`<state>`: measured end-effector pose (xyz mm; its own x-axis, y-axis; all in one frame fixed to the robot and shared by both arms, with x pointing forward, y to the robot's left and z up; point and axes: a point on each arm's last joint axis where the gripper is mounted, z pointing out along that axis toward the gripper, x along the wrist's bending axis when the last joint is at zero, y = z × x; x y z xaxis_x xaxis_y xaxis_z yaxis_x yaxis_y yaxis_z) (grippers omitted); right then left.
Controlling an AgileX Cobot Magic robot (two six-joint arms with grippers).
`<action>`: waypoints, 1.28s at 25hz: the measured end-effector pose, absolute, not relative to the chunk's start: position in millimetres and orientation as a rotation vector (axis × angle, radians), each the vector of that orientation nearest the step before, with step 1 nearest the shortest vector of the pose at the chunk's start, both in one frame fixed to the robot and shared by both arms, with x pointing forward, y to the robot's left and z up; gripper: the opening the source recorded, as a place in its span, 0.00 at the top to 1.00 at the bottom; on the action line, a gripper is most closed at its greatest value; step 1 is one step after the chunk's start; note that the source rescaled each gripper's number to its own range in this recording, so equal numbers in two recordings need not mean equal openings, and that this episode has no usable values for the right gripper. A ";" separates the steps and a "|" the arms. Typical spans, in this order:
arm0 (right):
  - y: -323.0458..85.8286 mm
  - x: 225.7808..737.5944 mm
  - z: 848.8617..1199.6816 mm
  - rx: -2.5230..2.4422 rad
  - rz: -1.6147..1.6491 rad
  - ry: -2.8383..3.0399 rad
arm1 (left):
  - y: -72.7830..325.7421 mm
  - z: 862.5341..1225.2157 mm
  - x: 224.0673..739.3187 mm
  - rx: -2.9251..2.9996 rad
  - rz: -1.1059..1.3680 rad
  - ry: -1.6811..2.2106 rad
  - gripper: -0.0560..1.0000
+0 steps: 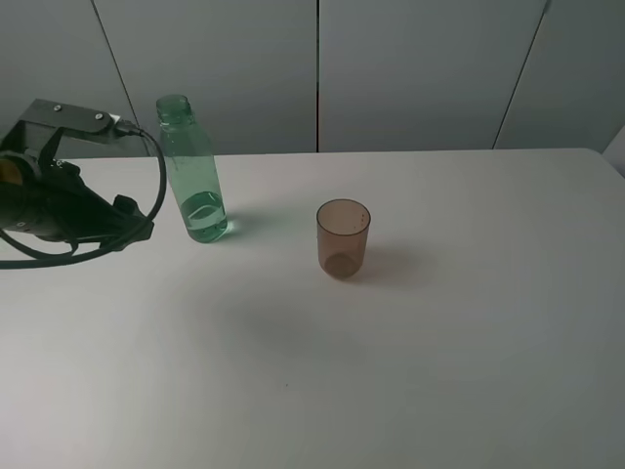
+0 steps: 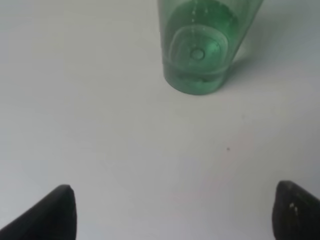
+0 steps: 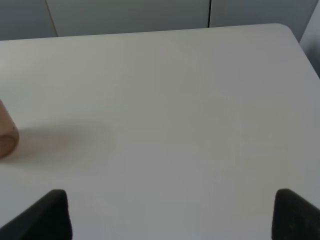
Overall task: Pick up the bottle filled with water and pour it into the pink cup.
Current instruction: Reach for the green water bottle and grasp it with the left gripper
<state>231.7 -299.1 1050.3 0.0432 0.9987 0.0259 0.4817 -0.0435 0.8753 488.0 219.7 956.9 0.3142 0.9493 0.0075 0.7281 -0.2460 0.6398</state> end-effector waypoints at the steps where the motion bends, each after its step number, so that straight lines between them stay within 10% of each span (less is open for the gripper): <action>1: -299.1 231.7 1050.3 1.615 0.927 1.523 | 218.4 952.2 490.1 2.057 0.539 1.479 0.00; 32: -299.1 231.7 1050.3 1.615 0.927 1.523 | 196.8 918.6 529.0 1.888 0.707 1.165 0.00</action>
<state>231.7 -299.1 1050.3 0.0432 0.9987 0.0259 0.4817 -0.0435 0.8753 529.0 196.8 918.6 0.4223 0.9050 0.0523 0.4636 -0.2652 0.8454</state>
